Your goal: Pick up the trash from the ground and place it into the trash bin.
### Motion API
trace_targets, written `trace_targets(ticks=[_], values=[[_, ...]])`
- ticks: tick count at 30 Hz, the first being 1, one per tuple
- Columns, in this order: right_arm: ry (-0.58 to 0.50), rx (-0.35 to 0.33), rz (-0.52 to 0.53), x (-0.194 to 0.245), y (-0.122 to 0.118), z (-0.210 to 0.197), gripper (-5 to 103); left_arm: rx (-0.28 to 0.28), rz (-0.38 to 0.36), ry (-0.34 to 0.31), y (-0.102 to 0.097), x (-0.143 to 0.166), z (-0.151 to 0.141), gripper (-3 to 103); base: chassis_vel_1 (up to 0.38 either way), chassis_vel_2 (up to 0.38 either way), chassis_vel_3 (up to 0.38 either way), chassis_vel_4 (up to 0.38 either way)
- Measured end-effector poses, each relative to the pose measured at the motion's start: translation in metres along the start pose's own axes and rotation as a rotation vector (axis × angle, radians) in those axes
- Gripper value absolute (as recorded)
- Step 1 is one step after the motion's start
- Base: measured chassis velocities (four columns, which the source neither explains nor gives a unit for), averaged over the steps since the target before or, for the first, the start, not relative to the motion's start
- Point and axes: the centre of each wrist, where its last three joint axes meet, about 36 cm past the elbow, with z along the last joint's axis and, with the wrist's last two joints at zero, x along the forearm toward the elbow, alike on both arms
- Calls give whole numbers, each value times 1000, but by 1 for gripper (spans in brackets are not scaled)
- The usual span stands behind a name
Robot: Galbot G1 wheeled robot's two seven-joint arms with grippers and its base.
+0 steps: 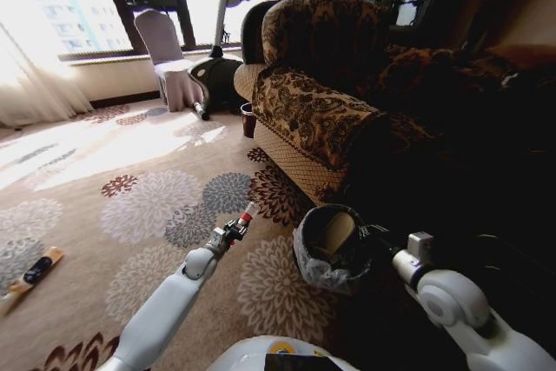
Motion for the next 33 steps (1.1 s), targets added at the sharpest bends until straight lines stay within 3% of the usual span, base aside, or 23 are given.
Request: trace_targets(ticks=[14,33], values=[[-4,-8,-7,5,8,1,2,-1,-9,-13,-4,8,-6,30,179,-165,-165,187],[-10,-17,-25,5,15,5,2,27,-30,-4,-17,34,8,30,406,-262,-269,395]])
